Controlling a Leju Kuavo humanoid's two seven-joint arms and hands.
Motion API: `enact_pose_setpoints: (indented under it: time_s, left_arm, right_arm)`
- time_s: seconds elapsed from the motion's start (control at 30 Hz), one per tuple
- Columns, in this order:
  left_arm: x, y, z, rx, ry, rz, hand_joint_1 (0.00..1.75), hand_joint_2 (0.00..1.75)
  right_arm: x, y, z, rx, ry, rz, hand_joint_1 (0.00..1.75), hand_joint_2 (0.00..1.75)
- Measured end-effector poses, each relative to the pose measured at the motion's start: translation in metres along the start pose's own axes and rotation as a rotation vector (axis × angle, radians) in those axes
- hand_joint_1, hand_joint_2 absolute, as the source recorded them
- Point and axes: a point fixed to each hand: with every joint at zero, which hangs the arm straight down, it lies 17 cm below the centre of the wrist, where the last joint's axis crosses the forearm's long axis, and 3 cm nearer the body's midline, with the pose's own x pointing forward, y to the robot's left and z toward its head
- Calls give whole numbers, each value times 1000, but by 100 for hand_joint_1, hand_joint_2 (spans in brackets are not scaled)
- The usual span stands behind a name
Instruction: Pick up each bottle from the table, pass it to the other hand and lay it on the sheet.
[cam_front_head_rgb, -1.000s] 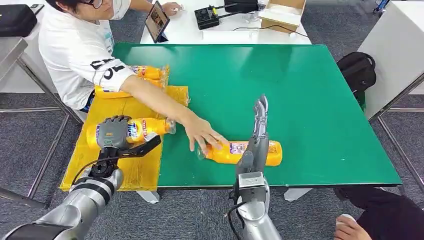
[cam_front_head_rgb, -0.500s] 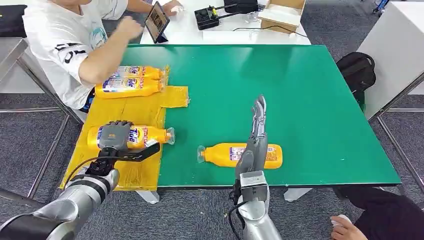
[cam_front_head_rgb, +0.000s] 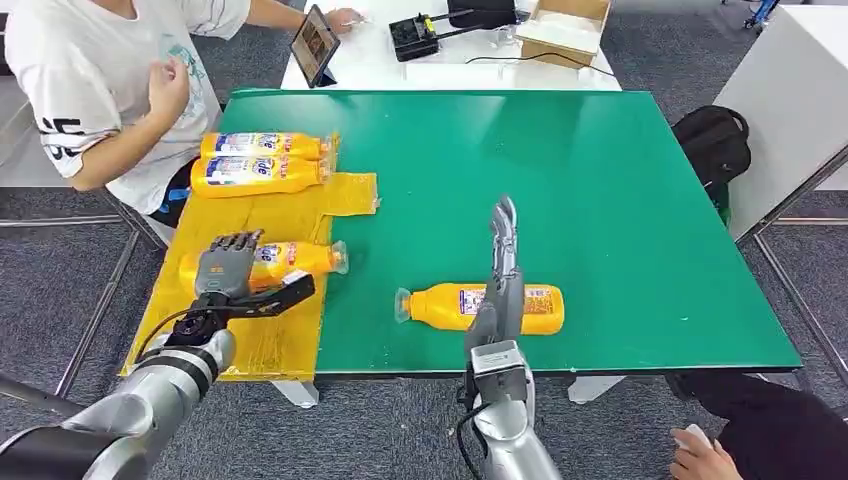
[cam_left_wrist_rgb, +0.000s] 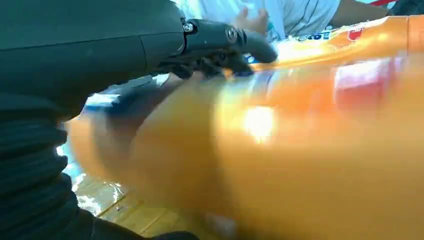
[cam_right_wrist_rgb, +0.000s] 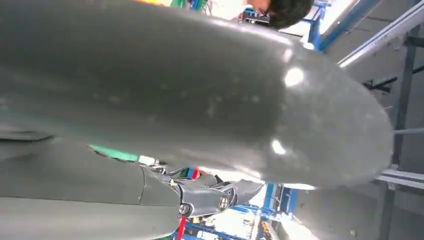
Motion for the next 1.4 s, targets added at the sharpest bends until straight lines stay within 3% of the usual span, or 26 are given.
enact_pose_setpoints:
  time_s: [0.53, 0.77, 0.97, 1.07, 1.1, 1.17, 1.2, 1.4]
  left_arm:
    - [10, 4, -3, -20, -17, 424, 0, 0]
    - [55, 25, -2, -39, -200, 845, 0, 0]
    - [61, 33, -2, -26, -216, 941, 0, 0]
    - [72, 49, 0, 6, -285, 1049, 0, 0]
    - [75, 57, 0, 41, -303, 1086, 0, 175]
    - [71, 79, -3, 155, -290, 1165, 0, 175]
    - [65, 92, -5, 223, -270, 1210, 0, 175]
    - [5, 152, 11, 686, -54, 1310, 0, 175]
  right_arm:
    - [-19, -2, 1, -12, 46, 11, 0, 0]
    - [-29, -6, 2, -9, 73, 7, 0, 0]
    - [-36, -7, 3, -13, 89, 11, 0, 0]
    - [-39, -7, 4, -9, 96, 14, 0, 0]
    - [-41, -7, 5, -4, 100, 15, 0, 0]
    - [-43, -6, 6, 1, 105, 18, 0, 0]
    - [-44, -4, 7, 7, 107, 23, 0, 175]
    - [-63, 16, 19, 145, 136, 146, 0, 175]
